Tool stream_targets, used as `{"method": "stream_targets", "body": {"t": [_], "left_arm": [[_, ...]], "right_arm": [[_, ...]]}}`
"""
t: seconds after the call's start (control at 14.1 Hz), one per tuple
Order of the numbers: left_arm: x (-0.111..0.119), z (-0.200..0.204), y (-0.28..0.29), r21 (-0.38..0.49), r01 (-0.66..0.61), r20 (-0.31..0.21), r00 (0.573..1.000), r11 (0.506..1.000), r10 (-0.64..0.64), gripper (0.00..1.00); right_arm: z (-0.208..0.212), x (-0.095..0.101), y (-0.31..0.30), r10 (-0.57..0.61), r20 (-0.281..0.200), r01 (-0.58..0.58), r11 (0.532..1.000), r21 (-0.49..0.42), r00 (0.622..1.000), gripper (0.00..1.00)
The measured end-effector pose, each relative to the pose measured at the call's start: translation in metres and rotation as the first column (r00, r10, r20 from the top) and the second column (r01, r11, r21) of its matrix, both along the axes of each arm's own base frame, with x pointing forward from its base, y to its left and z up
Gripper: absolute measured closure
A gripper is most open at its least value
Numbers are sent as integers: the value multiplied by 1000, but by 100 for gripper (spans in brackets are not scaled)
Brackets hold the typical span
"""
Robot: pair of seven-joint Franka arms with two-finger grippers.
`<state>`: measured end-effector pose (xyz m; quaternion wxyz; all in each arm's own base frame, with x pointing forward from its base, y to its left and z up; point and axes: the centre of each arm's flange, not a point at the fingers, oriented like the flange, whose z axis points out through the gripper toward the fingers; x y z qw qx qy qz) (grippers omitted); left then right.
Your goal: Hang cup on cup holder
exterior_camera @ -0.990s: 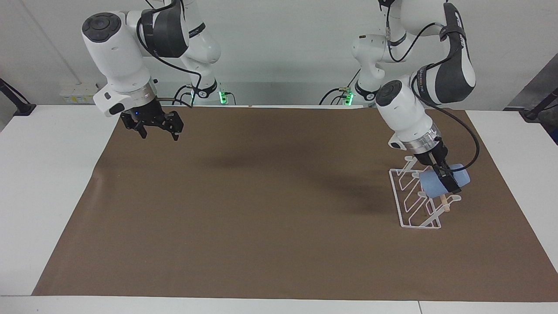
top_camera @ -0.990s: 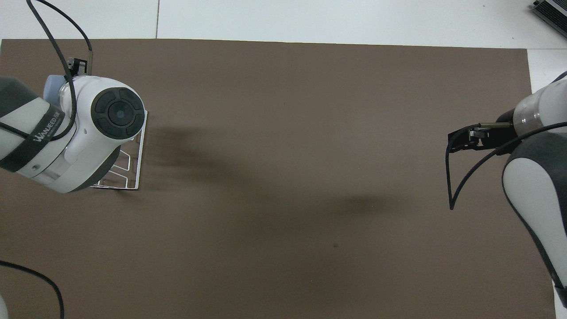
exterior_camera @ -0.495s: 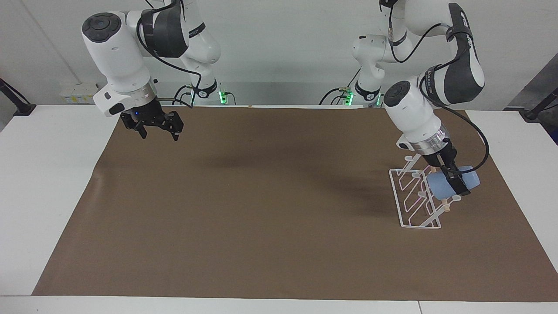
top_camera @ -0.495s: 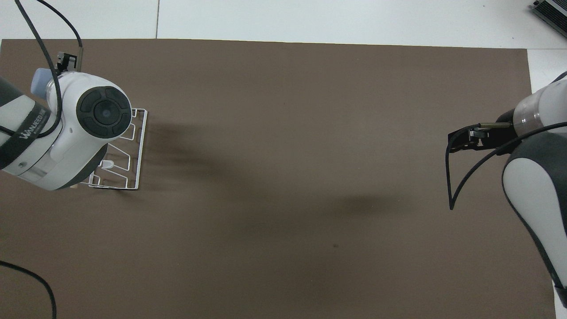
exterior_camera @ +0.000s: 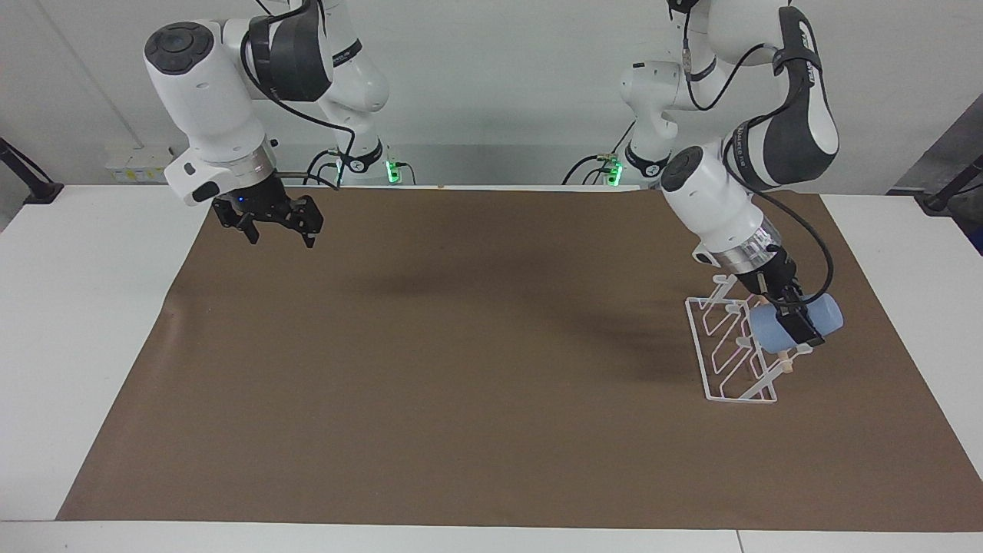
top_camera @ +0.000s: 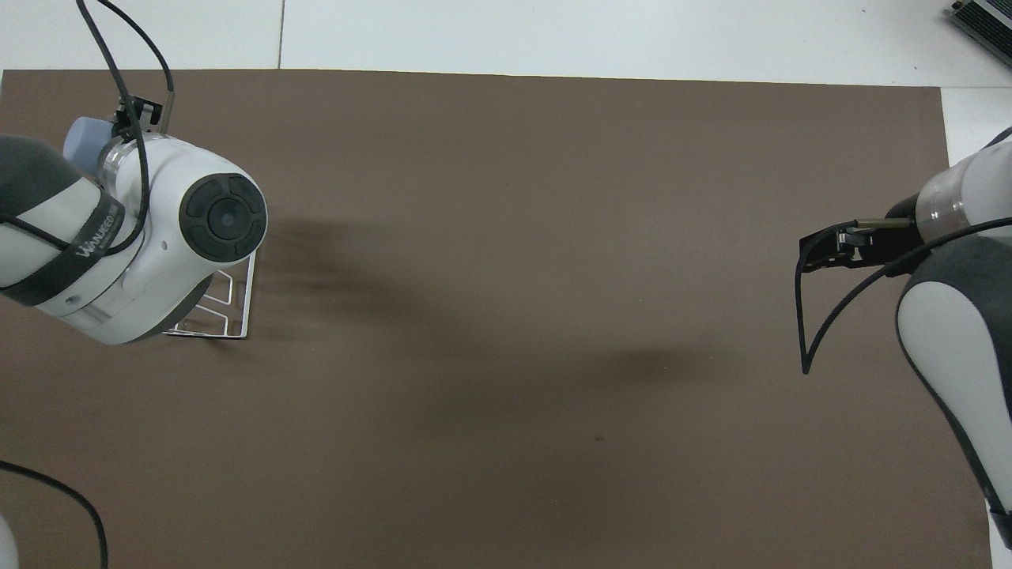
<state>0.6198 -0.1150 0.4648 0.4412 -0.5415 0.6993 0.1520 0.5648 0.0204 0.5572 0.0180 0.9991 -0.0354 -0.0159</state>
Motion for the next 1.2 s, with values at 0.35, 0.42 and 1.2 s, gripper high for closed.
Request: {"method": "stream_targets", "body": {"t": [0.35,0.42,1.2], "left_arm": [[-10,-22,-11,67,-7,48,999,998,4,22],[-12,-26,-11,80,-2,51,999,997,-2,22],[-20,-38,-25,95,57,18,998,994,-59,0]], "right_arm": [[0,0,0,0,0,0,1000,0,1000,0],[0,0,0,0,0,0,1000,0,1000,0],[0,0,0,0,0,0,1000,0,1000,0]]}}
